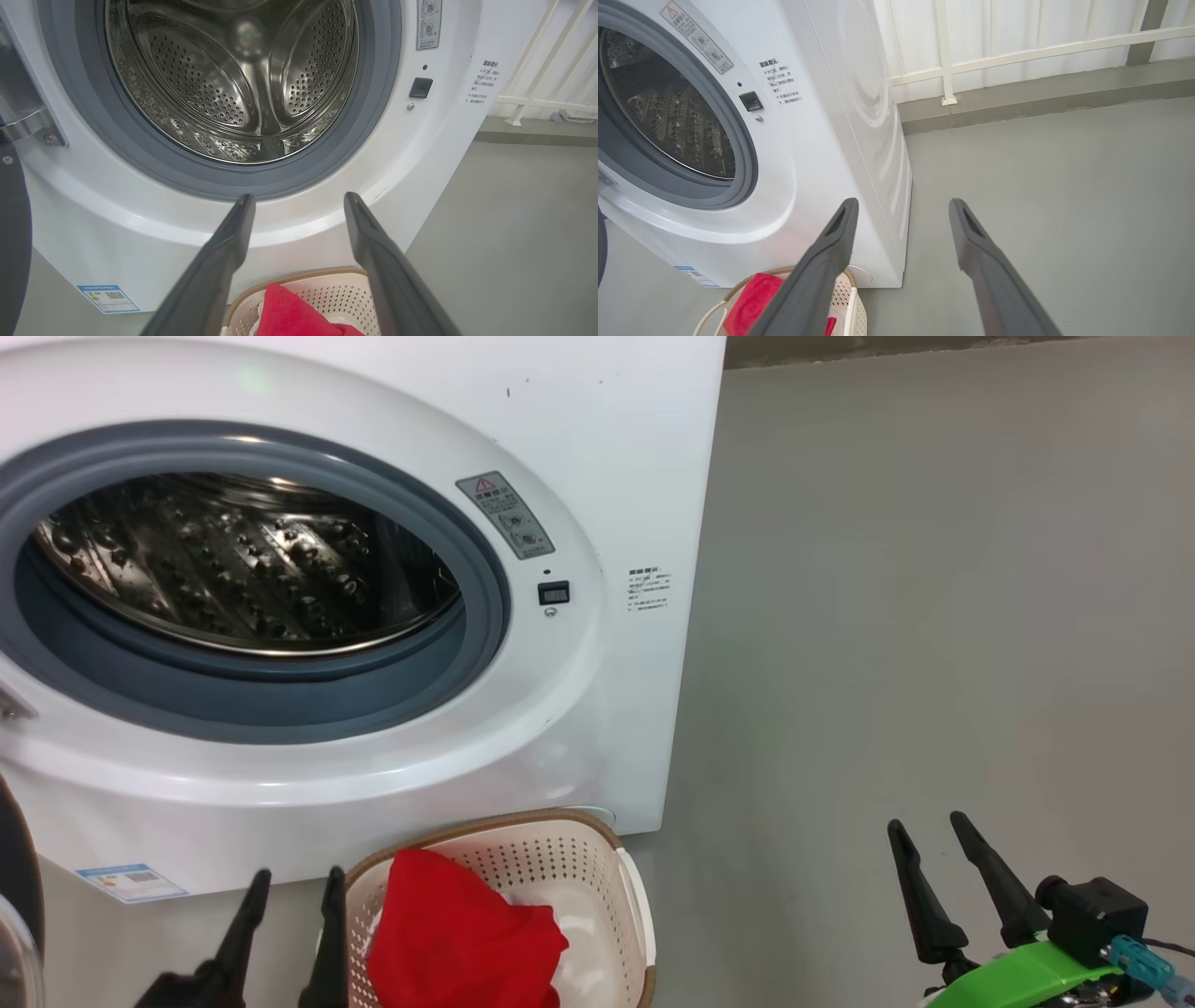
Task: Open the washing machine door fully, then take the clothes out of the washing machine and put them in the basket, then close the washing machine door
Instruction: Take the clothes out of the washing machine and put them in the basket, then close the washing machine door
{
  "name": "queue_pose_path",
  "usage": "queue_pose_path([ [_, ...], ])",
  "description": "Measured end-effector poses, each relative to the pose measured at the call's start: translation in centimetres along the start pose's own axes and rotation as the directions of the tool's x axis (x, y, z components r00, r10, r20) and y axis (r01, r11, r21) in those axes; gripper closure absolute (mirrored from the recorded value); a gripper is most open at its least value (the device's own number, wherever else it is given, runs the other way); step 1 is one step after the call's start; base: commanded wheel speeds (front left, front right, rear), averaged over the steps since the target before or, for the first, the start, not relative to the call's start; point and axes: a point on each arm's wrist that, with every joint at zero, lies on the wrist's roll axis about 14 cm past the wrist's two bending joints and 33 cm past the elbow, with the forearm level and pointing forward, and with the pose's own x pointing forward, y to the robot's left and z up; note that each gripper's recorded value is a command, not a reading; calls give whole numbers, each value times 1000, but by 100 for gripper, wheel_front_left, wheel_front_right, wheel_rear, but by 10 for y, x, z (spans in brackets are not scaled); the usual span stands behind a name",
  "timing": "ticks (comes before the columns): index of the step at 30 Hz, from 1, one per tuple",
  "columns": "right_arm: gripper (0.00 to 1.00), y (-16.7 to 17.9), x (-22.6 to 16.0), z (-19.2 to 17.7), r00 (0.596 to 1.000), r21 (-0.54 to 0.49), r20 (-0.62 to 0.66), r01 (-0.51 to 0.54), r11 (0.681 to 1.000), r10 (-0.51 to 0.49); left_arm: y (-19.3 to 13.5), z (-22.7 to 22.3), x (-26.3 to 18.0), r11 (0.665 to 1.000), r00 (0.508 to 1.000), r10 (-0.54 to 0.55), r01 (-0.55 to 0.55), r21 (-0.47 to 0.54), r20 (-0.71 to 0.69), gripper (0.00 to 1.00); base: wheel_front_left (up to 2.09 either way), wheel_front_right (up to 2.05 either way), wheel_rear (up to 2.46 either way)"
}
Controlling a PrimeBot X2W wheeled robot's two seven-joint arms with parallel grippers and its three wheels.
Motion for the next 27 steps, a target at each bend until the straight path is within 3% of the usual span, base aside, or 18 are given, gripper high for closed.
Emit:
queue_pose_path([
  [27, 0, -4, -2, -3, 1000, 1, -9, 12, 1000, -12, 0, 4, -4, 1000, 1000, 8, -8, 8, 14, 0, 0, 0, 0],
])
